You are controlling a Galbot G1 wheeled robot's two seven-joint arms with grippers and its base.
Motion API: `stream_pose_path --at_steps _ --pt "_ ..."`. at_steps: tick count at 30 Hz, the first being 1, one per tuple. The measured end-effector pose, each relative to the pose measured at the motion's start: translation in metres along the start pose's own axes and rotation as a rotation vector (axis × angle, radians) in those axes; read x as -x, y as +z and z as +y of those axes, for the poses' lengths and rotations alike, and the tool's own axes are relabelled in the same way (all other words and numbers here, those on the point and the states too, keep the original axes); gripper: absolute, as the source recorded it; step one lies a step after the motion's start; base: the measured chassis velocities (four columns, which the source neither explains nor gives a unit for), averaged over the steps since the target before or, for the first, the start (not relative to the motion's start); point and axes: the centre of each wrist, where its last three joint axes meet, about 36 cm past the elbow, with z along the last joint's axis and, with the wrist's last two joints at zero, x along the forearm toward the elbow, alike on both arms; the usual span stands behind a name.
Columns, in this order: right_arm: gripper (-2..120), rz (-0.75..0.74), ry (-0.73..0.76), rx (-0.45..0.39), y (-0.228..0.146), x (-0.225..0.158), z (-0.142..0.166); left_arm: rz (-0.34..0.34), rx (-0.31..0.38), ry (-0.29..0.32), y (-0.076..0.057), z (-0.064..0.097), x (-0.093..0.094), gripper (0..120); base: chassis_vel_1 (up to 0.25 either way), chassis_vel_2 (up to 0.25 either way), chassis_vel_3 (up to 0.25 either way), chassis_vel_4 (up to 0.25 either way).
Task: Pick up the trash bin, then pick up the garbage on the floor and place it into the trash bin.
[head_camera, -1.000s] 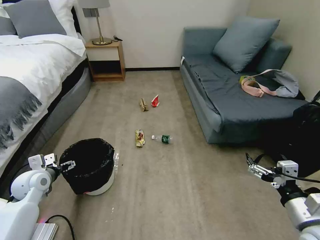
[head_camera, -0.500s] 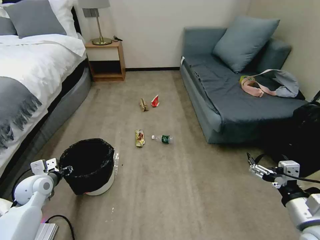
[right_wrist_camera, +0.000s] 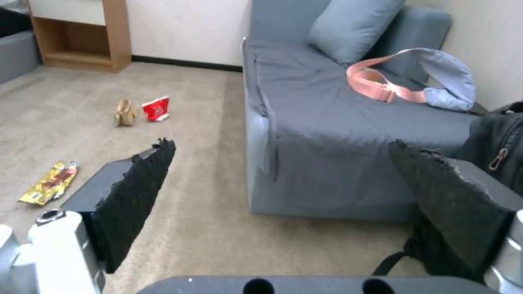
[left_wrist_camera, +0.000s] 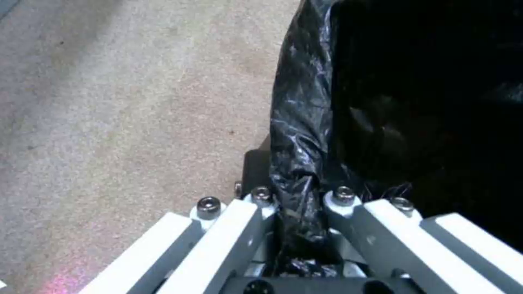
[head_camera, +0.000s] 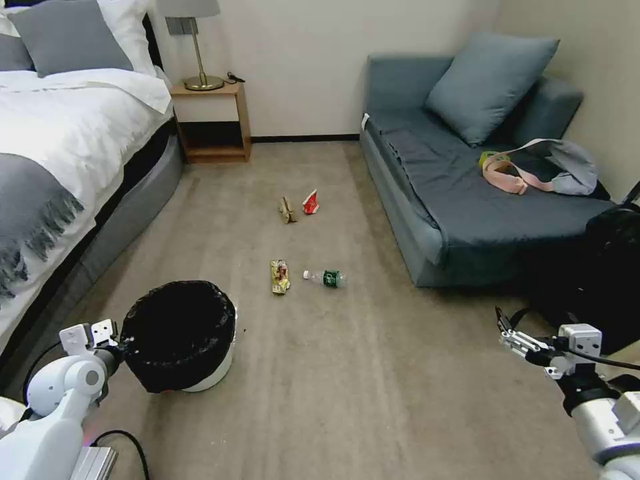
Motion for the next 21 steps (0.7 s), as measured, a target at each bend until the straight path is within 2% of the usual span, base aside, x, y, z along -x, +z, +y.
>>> stream_pose_path --at_steps 5,8,9,12,21 --pt "100 0.003 -0.025 -0.007 -0.001 -0.002 0.000 -0.037 0.008 0.021 0.000 -0.001 -0.008 2 0.000 0.000 0.000 0.000" --pt "100 0.003 -0.025 -0.007 -0.001 -0.002 0.000 -0.037 0.008 0.021 0.000 -0.001 -0.008 2 0.000 0.000 0.000 0.000" --pt "100 0.002 -0.054 -0.020 -0.004 -0.002 0.001 -0.066 0.013 0.037 -0.003 -0.002 -0.015 2 0.000 0.000 0.000 0.000" --pt "100 -0.005 -0.077 -0.023 -0.007 -0.001 0.002 -0.095 0.008 0.062 -0.005 -0.002 -0.022 1 0.000 0.000 0.000 0.000" --pt "100 0.013 -0.145 -0.044 -0.017 0.003 0.002 -0.150 -0.024 0.127 -0.010 -0.004 -0.041 1 0.000 0.000 0.000 0.000"
